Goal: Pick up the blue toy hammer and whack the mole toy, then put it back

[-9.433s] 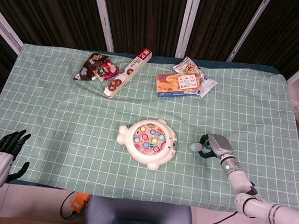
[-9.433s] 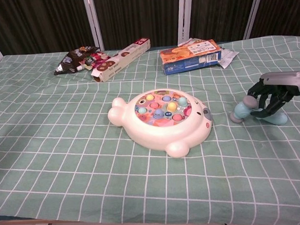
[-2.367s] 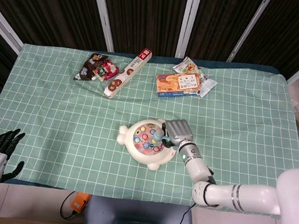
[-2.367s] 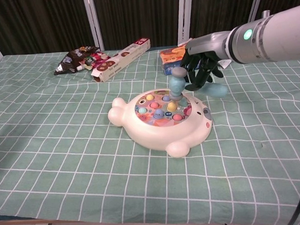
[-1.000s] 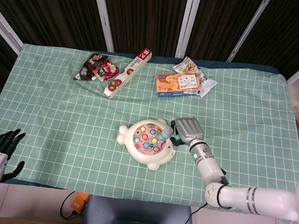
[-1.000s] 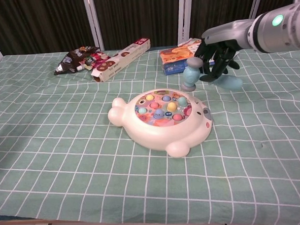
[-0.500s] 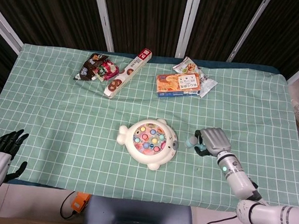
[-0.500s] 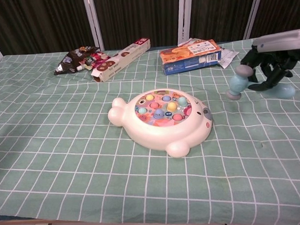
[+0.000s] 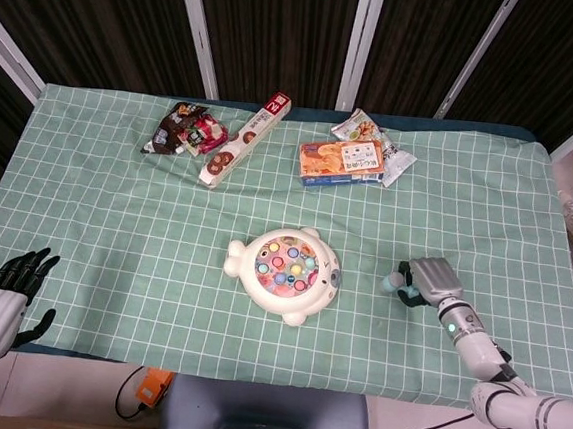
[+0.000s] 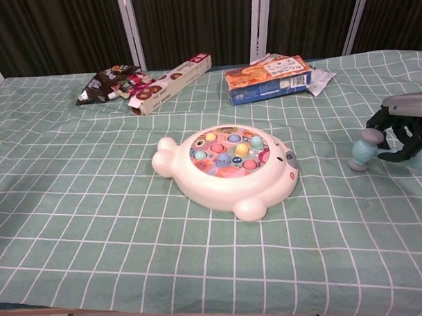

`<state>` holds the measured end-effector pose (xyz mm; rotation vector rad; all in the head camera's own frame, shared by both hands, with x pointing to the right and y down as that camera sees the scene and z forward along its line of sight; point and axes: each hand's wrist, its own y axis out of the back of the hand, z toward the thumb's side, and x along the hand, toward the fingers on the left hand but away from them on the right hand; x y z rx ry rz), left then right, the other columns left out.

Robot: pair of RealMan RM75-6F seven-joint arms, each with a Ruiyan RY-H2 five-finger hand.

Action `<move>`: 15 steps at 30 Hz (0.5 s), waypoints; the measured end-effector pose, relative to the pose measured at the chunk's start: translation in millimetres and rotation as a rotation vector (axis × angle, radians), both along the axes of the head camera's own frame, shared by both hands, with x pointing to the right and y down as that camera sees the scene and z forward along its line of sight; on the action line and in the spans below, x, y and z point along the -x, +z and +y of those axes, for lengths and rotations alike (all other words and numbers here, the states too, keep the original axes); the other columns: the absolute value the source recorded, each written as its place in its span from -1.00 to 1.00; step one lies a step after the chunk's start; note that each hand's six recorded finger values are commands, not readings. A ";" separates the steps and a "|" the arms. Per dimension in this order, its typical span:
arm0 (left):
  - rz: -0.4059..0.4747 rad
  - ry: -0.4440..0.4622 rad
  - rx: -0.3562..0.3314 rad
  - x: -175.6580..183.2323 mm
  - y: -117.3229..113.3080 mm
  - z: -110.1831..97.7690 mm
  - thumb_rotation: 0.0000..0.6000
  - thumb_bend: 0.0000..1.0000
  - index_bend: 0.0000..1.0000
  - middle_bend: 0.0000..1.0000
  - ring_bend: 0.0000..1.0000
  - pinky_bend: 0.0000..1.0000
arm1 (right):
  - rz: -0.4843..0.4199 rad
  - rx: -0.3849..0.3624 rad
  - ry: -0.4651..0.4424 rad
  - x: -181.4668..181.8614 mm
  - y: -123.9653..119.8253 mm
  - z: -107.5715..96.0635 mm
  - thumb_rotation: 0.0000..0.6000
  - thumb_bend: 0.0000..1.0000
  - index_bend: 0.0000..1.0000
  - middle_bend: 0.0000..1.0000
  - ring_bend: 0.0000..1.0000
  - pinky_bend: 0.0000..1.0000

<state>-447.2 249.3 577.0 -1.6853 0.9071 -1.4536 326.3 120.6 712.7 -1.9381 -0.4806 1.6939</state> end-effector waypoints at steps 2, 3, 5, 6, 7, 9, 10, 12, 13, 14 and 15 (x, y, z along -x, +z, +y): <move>0.000 0.000 0.000 -0.1 0.0 0.1 1.00 -0.25 -1.00 -1.00 -1.00 -0.77 | -0.002 -0.001 -0.013 2.1 1.1 0.8 1.00 0.64 1.00 0.43 0.46 0.69; 0.000 0.000 0.000 0.0 0.0 0.0 1.00 -0.25 -1.00 -1.00 -1.00 -0.77 | -0.002 -0.005 -0.025 3.6 1.4 0.8 1.00 0.64 1.00 0.43 0.46 0.69; 0.000 0.000 0.001 0.0 0.1 -0.1 1.00 -0.25 -1.00 -1.00 -1.00 -0.77 | 0.000 -0.013 -0.043 6.1 1.5 0.5 1.00 0.64 1.00 0.43 0.46 0.69; 0.000 0.000 0.001 0.0 0.2 0.0 1.00 -0.25 -1.00 -1.00 -1.00 -0.77 | -0.001 -0.019 -0.052 7.9 1.3 0.1 1.00 0.64 1.00 0.43 0.46 0.69; -0.001 0.000 0.001 0.0 0.3 0.1 1.00 -0.25 -1.00 -1.00 -1.00 -0.77 | -0.001 -0.023 -0.057 9.1 1.1 -0.2 1.00 0.63 1.00 0.43 0.46 0.69; -0.001 0.001 0.002 -0.1 0.4 0.2 1.00 -0.25 -1.00 -1.00 -1.00 -0.77 | -0.003 -0.030 -0.066 11.5 0.3 -1.0 1.00 0.64 1.00 0.43 0.46 0.69; -0.002 0.000 0.002 -0.1 0.4 0.2 1.00 -0.25 -1.00 -1.00 -1.00 -0.77 | -0.004 -0.032 -0.068 12.2 0.0 -1.4 1.00 0.64 1.00 0.43 0.46 0.69; -0.002 0.000 0.002 -0.1 0.5 0.2 1.00 -0.24 -1.00 -1.00 -1.00 -0.77 | -0.005 -0.036 -0.073 13.1 -0.3 -1.7 1.00 0.64 1.00 0.43 0.46 0.69; -0.002 0.000 0.002 -0.1 0.6 0.1 1.00 -0.25 -1.00 -1.00 -1.00 -0.77 | -0.005 -0.037 -0.075 13.2 -0.4 -1.8 1.00 0.64 1.00 0.43 0.46 0.69; -0.003 0.000 0.003 -0.1 0.6 0.0 1.00 -0.25 -1.00 -1.00 -1.00 -0.77 | -0.005 -0.039 -0.077 13.2 -0.4 -1.9 1.00 0.64 1.00 0.43 0.46 0.69; -0.003 0.000 0.003 -0.1 0.7 0.1 1.00 -0.25 -1.00 -1.00 -1.00 -0.77 | -0.004 -0.041 -0.079 12.8 -0.1 -1.9 1.00 0.64 1.00 0.43 0.46 0.69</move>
